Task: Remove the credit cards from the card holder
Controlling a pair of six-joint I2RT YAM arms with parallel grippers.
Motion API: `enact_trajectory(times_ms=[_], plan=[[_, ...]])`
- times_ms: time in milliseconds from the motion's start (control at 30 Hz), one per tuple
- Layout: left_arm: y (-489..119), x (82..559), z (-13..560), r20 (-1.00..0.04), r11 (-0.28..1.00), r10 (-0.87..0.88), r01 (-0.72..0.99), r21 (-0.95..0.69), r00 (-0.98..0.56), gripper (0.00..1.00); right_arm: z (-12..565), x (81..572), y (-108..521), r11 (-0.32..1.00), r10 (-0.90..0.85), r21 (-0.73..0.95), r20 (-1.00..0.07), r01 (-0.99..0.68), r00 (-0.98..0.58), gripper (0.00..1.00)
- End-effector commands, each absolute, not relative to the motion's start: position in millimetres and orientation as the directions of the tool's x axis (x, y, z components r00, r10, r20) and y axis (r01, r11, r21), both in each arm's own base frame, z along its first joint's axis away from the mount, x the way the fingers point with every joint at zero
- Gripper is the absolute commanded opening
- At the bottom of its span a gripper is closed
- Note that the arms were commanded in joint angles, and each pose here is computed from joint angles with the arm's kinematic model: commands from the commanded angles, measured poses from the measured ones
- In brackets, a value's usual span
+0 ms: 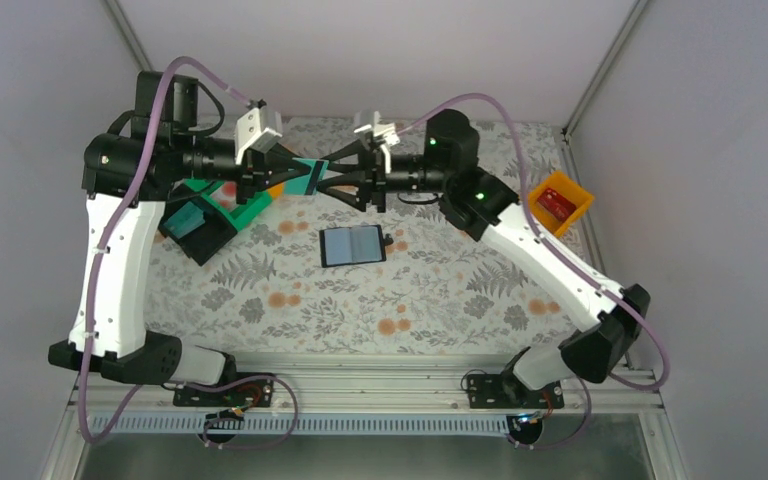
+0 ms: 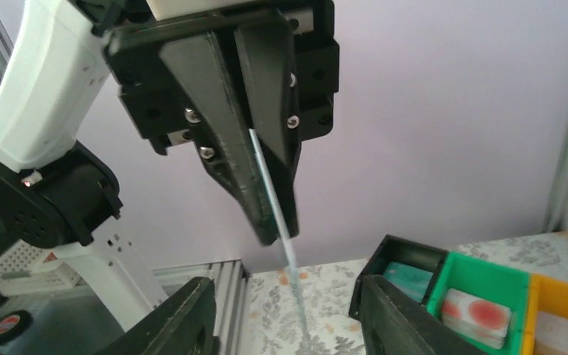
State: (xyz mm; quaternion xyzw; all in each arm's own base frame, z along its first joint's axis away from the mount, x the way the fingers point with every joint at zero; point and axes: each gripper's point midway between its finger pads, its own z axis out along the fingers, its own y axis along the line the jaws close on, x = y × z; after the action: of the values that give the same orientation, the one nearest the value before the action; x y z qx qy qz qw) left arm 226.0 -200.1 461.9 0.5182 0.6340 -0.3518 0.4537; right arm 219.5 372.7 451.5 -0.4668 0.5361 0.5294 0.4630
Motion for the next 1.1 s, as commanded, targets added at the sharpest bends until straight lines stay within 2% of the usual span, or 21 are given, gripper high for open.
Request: enact_trajectory(times_ms=[0,167,267,300,333,367,433,533,667,833,967,1000,1067], plan=[[-202.6,210.5,461.0,-0.949,0.159,0.313,0.987,-0.001,-0.051,0.02,457.0,201.0,391.0,-0.085,-0.025,0.093,-0.996,-0.992,-0.091,0.42],[-203.6,208.2,457.6,-0.950,0.144,0.306,0.989,-0.019,-0.063,0.02,455.6,198.8,392.4,-0.095,-0.023,0.089,-0.996,-0.991,-0.088,0.06],[-202.5,207.5,456.9,-0.948,0.152,0.311,0.988,-0.014,-0.062,0.05,452.8,197.4,389.0,-0.084,-0.028,0.084,-0.996,-0.993,-0.082,0.04],[-201.6,207.3,457.2,-0.947,0.159,0.316,0.987,-0.008,-0.058,0.21,451.5,196.0,386.2,-0.083,-0.027,0.077,-0.997,-0.994,-0.075,0.04],[-200.1,207.3,457.3,-0.945,0.171,0.324,0.985,0.006,-0.051,0.43,450.1,194.7,382.4,-0.084,-0.023,0.073,-0.997,-0.994,-0.071,0.04],[-198.8,205.3,458.4,-0.944,0.175,0.328,0.984,0.023,-0.037,0.52,447.8,192.3,378.7,-0.096,-0.020,0.071,-0.997,-0.993,-0.070,0.04],[-197.2,198.7,458.6,-0.944,0.165,0.329,0.985,0.052,-0.005,0.56,449.8,181.9,369.5,-0.137,0.000,0.047,-0.999,-0.989,-0.048,0.04],[-198.5,185.7,462.4,-0.953,0.119,0.302,0.990,0.074,0.035,0.53,454.9,168.2,362.9,-0.188,0.023,0.006,-1.000,-0.982,-0.011,0.04],[-200.6,189.1,463.4,-0.957,0.106,0.290,0.993,0.054,0.021,0.37,458.8,166.1,362.1,-0.199,0.024,-0.005,-1.000,-0.980,0.000,0.04],[-204.0,191.4,457.6,-0.962,0.078,0.273,0.997,0.008,-0.013,0.35,459.6,172.1,365.8,-0.182,0.019,0.009,-1.000,-0.983,-0.013,0.04],[-205.8,185.5,454.7,-0.969,0.039,0.248,0.999,-0.010,-0.020,0.29,458.6,177.2,369.8,-0.176,0.018,0.023,-0.999,-0.984,-0.027,0.04],[-206.1,185.0,451.6,-0.969,0.034,0.247,0.999,-0.019,-0.027,0.27,458.9,178.5,370.8,-0.173,0.018,0.027,-0.999,-0.985,-0.030,0.04],[-206.2,185.4,446.7,-0.967,0.034,0.253,0.999,-0.029,-0.037,0.13,459.3,180.6,372.2,-0.170,0.018,0.029,-0.999,-0.985,-0.032,0.04]])
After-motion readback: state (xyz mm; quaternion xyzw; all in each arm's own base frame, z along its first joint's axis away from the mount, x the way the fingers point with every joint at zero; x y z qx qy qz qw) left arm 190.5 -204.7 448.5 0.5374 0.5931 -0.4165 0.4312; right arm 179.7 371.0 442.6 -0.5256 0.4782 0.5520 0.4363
